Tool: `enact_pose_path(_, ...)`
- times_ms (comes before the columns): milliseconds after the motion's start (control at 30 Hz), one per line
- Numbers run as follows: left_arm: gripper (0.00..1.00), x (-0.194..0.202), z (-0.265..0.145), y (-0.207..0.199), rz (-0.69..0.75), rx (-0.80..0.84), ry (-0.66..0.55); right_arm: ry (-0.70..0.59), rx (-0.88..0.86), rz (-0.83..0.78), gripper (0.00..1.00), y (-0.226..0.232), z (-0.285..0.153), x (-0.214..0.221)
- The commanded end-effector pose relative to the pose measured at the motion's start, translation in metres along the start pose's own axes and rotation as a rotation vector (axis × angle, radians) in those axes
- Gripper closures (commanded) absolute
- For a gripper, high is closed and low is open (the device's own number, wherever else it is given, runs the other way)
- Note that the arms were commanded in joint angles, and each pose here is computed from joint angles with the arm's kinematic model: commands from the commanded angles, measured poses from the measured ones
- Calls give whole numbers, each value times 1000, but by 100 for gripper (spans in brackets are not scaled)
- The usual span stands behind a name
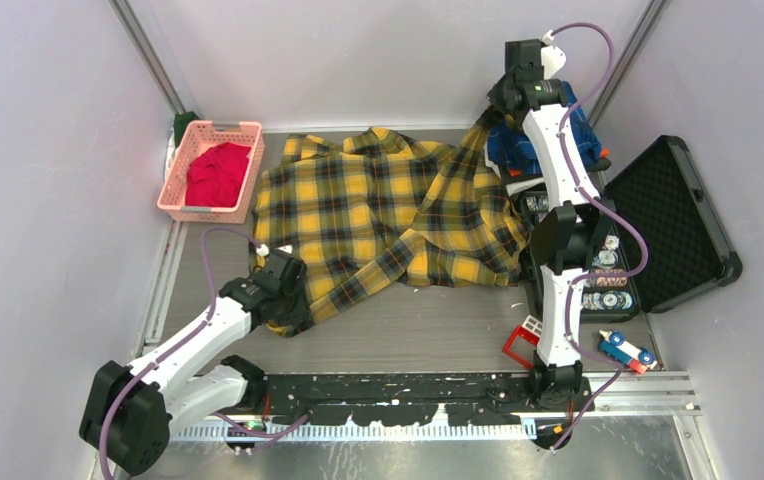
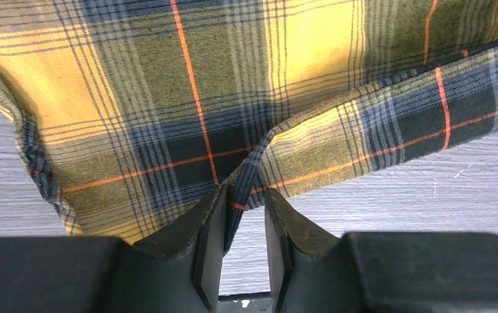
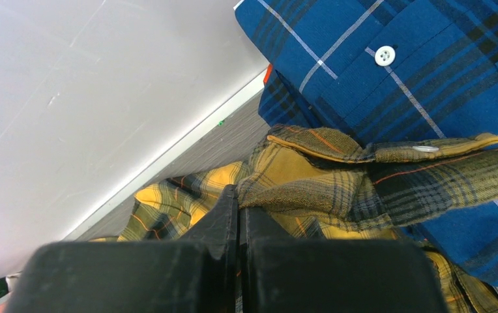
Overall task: Fold and stack the mixed laundry pile
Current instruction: Fold the shirt at the center of the board.
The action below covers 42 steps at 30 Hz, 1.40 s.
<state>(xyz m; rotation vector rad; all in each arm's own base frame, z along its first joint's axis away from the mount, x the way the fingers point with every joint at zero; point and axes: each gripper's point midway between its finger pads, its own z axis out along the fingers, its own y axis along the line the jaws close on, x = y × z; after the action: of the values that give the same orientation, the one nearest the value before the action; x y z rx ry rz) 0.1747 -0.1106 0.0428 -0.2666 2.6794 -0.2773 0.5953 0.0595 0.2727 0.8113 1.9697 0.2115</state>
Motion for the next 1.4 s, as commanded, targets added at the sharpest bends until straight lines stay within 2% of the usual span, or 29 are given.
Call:
enact_pose_path(0, 71, -13, -4, 3, -27, -45, -52, -84, -67, 29, 99, 16, -32, -38)
enact_pose_path(133, 82, -19, -5, 17, -53, -134, -75, -83, -70, 31, 99, 15, -36, -37)
enact_pose_path(167, 87, -20, -6, 19, -58, -151, -80, -82, -71, 33, 99, 14, -36, -36)
enact_pose_path(200, 96, -21, -6, 20, -61, -161, -83, -79, -70, 32, 99, 14, -37, -35)
enact_pose_path(233, 100, -22, -6, 20, -61, -162, -85, -78, -70, 33, 99, 13, -38, -35)
enact_pose_path(500, 100, -66, -35, 9, 21, -160, -208, -79, -47, 35, 99, 5, -59, -40)
enact_pose_path(767, 100, -111, -43, 6, 127, -194, -253, -129, -76, 39, 99, 10, -81, -59)
enact_pose_path(1033, 100, -148, -25, 12, 131, -246, -249, -73, -206, -21, 99, 34, -72, -43)
enact_pose_path(1133, 100, -160, -15, 17, 138, -288, -234, -47, -221, -60, 99, 38, -66, -31)
enact_pose_path(1367, 100, -187, 5, 21, 164, -364, -280, -6, -237, -158, 99, 49, -57, -1)
